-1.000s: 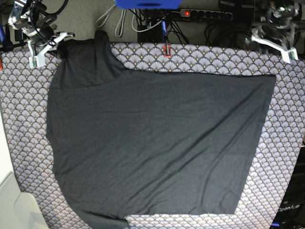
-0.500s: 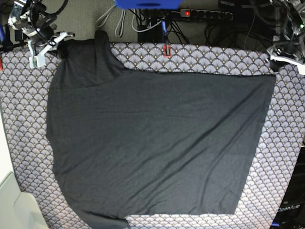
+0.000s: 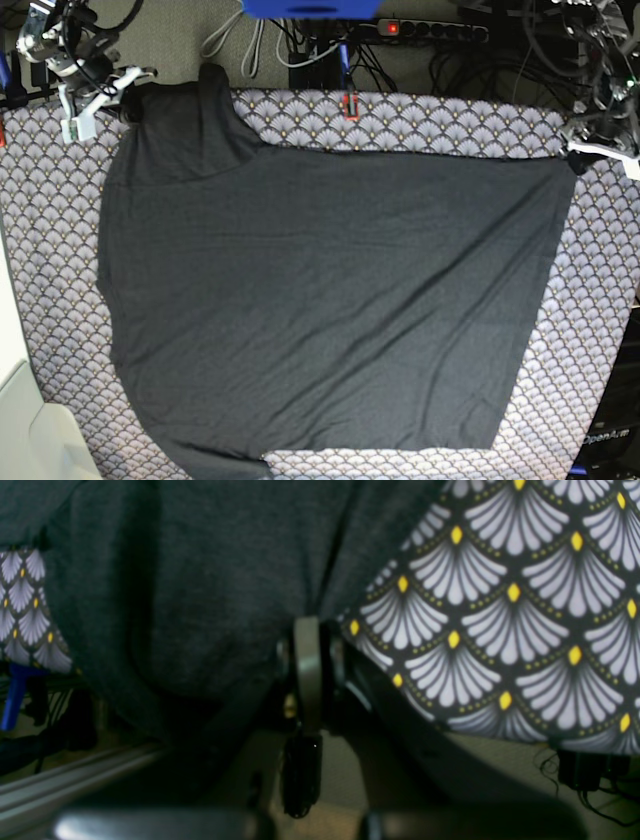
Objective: Fold the T-shirt properly
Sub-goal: 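Move the left gripper to the opposite shoulder corner and grasp it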
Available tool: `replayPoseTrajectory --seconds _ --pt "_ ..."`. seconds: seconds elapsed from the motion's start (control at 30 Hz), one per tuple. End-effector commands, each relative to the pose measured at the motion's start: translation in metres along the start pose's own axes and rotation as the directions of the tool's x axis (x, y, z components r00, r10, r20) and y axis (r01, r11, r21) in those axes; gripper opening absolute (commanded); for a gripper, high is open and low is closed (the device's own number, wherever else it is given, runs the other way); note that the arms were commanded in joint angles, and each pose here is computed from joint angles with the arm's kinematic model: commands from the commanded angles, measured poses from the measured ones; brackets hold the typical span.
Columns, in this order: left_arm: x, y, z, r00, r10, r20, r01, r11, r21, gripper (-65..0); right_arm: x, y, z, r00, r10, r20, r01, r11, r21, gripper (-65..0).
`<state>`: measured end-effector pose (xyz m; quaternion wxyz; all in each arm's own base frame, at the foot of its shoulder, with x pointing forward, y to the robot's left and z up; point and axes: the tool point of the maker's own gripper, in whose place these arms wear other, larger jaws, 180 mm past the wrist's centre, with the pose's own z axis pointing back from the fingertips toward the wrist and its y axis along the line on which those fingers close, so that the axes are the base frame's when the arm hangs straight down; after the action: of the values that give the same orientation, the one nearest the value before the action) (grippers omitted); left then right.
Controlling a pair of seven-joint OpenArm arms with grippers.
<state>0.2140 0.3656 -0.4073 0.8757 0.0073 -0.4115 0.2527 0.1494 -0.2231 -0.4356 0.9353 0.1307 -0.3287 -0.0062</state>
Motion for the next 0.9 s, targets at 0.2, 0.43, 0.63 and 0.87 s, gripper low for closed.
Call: replayPoseTrajectory --seconds 0.2,0.43,0.63,0.87 --pt "0.014 0.003 -0.009 0.999 0.032 0.036 -0.032 0.999 -0.003 -36.2 -0.026 -0.003 0.003 0.992 0.030 -0.120 -0.032 0.999 -0.012 -63.7" --pt "-0.008 0.010 -0.021 0.996 0.087 -0.019 -0.087 0.996 0.013 -36.2 -0.027 -0.003 0.003 0.992 0.030 -0.122 -0.032 0.999 -0.012 -63.7" --pt "-0.015 0.005 -0.019 0.995 0.090 -0.031 -0.090 0.996 0.006 -36.2 -0.041 -0.006 0.000 0.989 -0.006 -0.149 0.004 1.000 -0.010 -63.6" --pt "-0.039 -0.019 -0.015 0.996 0.033 -0.084 -0.037 0.998 -0.046 -45.5 -0.041 -0.006 -0.002 0.989 -0.011 -0.149 0.010 1.000 -0.010 -63.5"
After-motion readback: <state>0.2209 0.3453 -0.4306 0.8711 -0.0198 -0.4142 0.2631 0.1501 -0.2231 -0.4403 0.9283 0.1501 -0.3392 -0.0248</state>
